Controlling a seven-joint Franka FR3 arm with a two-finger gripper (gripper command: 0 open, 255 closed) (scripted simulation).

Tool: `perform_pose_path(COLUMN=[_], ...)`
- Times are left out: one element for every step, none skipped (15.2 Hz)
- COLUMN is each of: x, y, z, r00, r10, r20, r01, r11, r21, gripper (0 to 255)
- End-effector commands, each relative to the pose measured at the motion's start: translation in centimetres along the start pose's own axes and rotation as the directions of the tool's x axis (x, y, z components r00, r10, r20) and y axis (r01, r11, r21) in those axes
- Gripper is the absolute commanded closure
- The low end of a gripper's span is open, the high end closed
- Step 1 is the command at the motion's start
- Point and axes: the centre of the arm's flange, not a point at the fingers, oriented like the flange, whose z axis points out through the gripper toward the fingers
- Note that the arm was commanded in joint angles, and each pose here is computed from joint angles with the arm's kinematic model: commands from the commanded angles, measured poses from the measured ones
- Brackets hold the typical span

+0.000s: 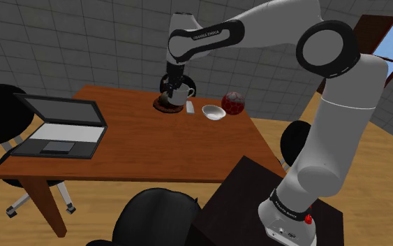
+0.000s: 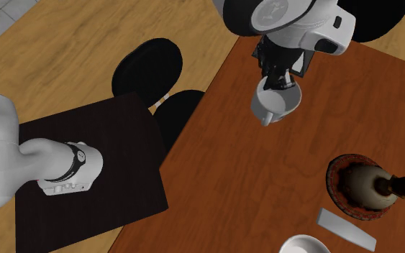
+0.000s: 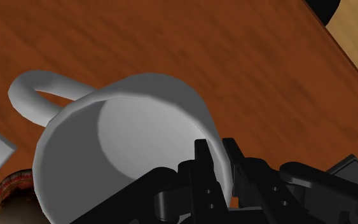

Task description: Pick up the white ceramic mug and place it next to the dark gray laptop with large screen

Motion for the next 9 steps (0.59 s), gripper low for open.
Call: perform_pose_path(x=[0.1, 0.1, 0.7, 1.3, 1.8, 2.4, 3.0, 3.6, 4.2], y=[0.1, 0.1, -1.1, -2.3, -3.5, -4.6, -5.8, -7.0, -8.2], z=[-1.1, -1.4, -1.4, -1.4, -1.4, -1.4, -1.4, -1.5, -1.5], r00=[1.000, 1.000, 1.000, 1.000, 1.000, 1.000, 1.000, 1.000, 1.000], r10=[0.000, 0.000, 0.000, 0.000, 0.000, 0.000, 0.000, 0.000, 0.000], r20=[0.000, 0.000, 0.000, 0.000, 0.000, 0.000, 0.000, 0.000, 0.000], r01=[0.000, 0.000, 0.000, 0.000, 0.000, 0.000, 0.000, 0.000, 0.000], r11=[1.000, 1.000, 1.000, 1.000, 1.000, 1.000, 1.000, 1.000, 1.000], r21=[0.000, 0.000, 0.000, 0.000, 0.000, 0.000, 0.000, 0.000, 0.000], gripper=[255, 255, 255, 255, 255, 255, 255, 255, 255])
